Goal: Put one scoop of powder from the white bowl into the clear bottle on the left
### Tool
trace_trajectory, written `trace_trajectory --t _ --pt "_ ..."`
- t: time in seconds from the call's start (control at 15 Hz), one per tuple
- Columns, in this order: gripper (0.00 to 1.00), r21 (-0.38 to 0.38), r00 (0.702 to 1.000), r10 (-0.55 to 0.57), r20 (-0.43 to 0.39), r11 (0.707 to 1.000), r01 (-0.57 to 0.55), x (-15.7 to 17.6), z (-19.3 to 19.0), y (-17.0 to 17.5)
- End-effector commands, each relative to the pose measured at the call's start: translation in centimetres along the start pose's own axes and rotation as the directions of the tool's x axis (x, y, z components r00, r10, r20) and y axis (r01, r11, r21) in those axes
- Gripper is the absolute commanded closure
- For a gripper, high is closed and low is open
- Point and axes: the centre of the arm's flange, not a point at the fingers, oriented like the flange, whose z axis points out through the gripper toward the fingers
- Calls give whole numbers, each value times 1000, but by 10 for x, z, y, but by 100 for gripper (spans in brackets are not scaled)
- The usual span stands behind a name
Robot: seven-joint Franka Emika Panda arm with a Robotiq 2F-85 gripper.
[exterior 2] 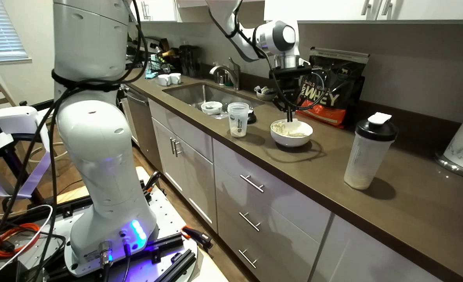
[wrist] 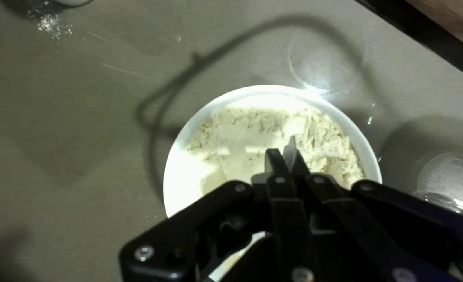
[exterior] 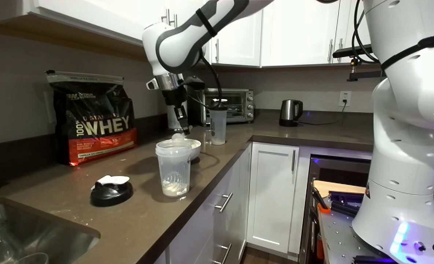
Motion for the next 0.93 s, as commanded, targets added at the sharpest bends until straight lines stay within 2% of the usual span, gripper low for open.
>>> trace_trajectory --t 0.0,0.87 --pt "99 -31 1000 6 -12 999 -7 -2 0 3" --pt "99 -126 999 -23 -49 992 16 2 -2 9"
